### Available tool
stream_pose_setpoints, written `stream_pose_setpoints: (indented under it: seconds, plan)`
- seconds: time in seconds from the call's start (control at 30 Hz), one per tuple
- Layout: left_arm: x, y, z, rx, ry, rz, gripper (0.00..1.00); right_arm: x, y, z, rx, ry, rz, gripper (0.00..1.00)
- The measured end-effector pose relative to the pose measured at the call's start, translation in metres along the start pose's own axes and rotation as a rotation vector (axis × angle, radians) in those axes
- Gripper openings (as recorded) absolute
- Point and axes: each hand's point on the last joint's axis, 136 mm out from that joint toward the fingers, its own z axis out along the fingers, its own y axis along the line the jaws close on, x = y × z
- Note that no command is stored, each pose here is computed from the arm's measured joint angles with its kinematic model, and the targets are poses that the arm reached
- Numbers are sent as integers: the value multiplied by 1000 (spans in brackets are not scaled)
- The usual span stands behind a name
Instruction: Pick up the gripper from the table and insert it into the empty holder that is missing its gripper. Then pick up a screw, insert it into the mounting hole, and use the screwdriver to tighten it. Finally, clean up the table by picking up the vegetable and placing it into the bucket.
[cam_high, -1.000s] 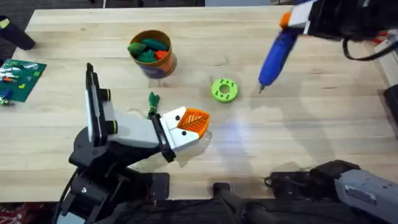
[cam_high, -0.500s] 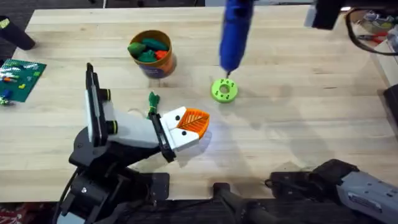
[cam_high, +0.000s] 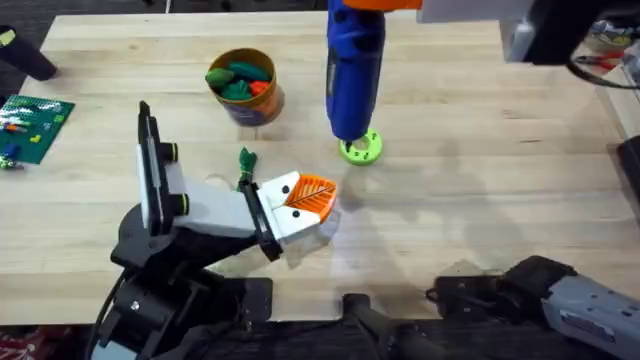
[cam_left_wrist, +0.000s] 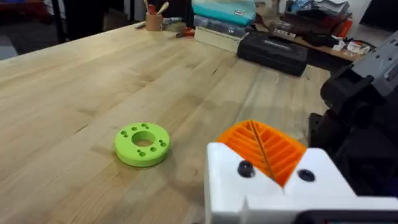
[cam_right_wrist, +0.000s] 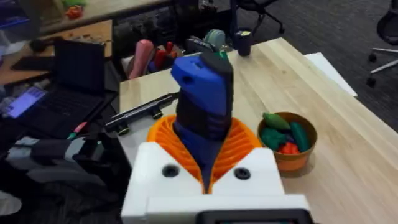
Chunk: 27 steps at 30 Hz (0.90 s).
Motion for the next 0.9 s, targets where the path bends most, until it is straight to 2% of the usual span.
stream_pose_setpoints:
  seconds: [0.2, 0.3, 0.53, 0.63, 0.9]
  plan:
    - [0, 0, 0, 0, 0, 0, 16, 8, 8, -1, -40, 27, 23, 32]
    - [0, 0, 0, 0, 0, 0, 16, 9, 12, -4, -44, 8, -5, 32]
    - [0, 0, 0, 0, 0, 0, 16, -2, 16, -4, -62, -167, -159, 32]
    - [0, 0, 0, 0, 0, 0, 16, 0, 15, 7, -88, -204, -188, 32]
    - [0, 0, 0, 0, 0, 0, 16, 19, 31, 56, -233, -176, -159, 32]
